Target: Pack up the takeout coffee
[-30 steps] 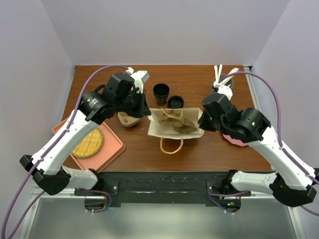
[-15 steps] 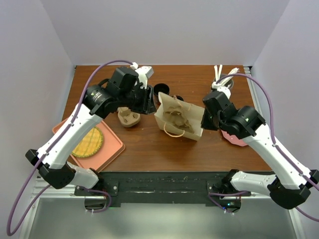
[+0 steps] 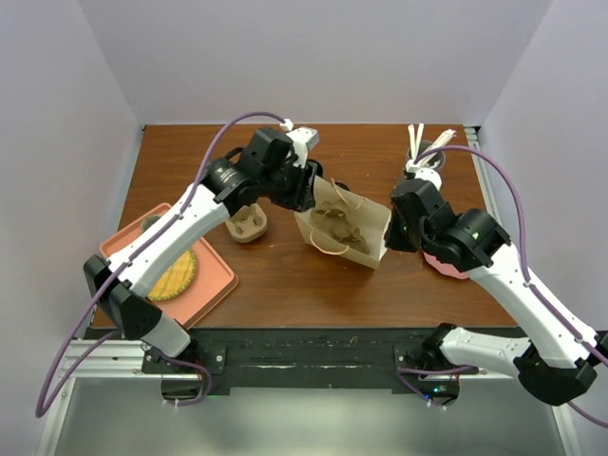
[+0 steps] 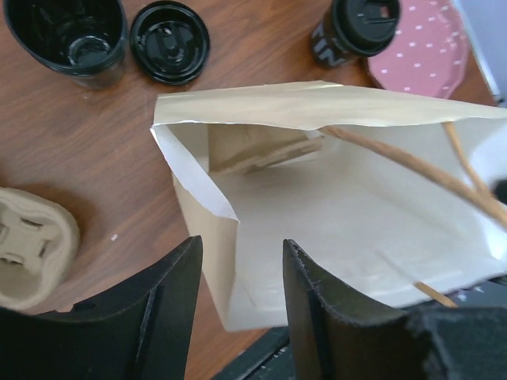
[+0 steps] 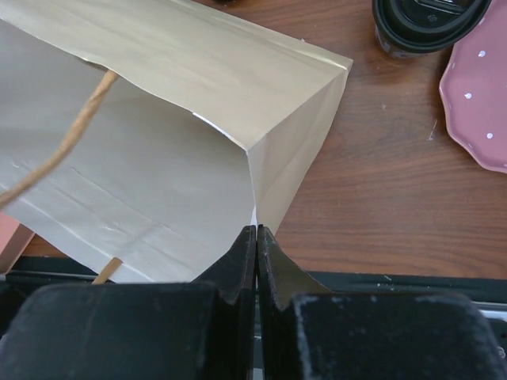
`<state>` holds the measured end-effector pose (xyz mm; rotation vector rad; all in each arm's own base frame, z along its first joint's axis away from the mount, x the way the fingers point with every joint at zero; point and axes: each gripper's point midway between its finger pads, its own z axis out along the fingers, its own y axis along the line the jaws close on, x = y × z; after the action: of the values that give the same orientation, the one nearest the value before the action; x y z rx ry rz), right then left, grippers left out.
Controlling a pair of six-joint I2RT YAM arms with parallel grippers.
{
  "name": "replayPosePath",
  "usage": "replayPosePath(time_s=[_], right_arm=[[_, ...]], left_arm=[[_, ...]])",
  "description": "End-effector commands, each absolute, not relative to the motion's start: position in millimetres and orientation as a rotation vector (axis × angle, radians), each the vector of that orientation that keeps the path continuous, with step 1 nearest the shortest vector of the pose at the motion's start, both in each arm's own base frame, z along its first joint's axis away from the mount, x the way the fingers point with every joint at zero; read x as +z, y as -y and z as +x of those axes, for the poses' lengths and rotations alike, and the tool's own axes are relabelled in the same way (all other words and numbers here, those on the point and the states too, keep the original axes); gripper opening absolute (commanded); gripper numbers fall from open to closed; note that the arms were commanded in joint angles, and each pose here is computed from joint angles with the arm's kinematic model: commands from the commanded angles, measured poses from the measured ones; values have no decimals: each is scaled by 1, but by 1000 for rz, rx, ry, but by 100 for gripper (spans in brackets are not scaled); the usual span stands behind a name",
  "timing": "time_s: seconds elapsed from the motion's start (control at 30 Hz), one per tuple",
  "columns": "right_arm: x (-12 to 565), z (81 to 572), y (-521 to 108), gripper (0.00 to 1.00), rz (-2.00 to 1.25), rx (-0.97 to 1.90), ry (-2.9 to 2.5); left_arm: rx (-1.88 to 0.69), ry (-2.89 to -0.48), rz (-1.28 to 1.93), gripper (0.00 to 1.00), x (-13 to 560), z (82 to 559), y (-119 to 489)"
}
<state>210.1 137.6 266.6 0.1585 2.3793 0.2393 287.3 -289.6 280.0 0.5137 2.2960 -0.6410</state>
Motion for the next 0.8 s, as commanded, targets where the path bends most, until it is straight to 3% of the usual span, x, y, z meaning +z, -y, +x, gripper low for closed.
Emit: replayPosePath(time_s=[0.0,0.13,0.17,0.23,0.27,0.33,0.37,0.4,0.5,0.53,0.57,0.77], right_arm=[[275,213,-140,2,157,281,-2338],[273,214,-140,7,147,272,-2341],[270,214,-140,7,145,265,-2345],[270,216,-142,0,136,270,-2341],[278,220,-145,0,136,277,-2332],[304,222,-141,0,138,267,-2331],[350,231,-146,0,157,323,-2248],[366,231,-144,0,167,327,-2228],[371,223,-137,0,182,346,-2206],[362,225,-146,0,176,392,-2210],[331,221,-145,0,168,350,-2282],[324,216,-133,0,191,331,-2252]], left_arm=[[-516,-2192,585,50,296,314,288],[-492,-2208,588,45,286,314,285],[-486,-2223,592,28,280,313,284],[-497,-2225,587,3,281,311,284],[-524,-2183,572,0,302,314,288],[-635,-2152,516,0,346,307,297],[-726,-2026,467,0,409,308,303],[-780,-2048,411,0,421,299,302],[-841,-2148,361,0,381,278,299],[-853,-2298,382,0,317,262,298],[-926,-2222,351,0,336,254,297],[-807,-2208,417,0,349,256,285]])
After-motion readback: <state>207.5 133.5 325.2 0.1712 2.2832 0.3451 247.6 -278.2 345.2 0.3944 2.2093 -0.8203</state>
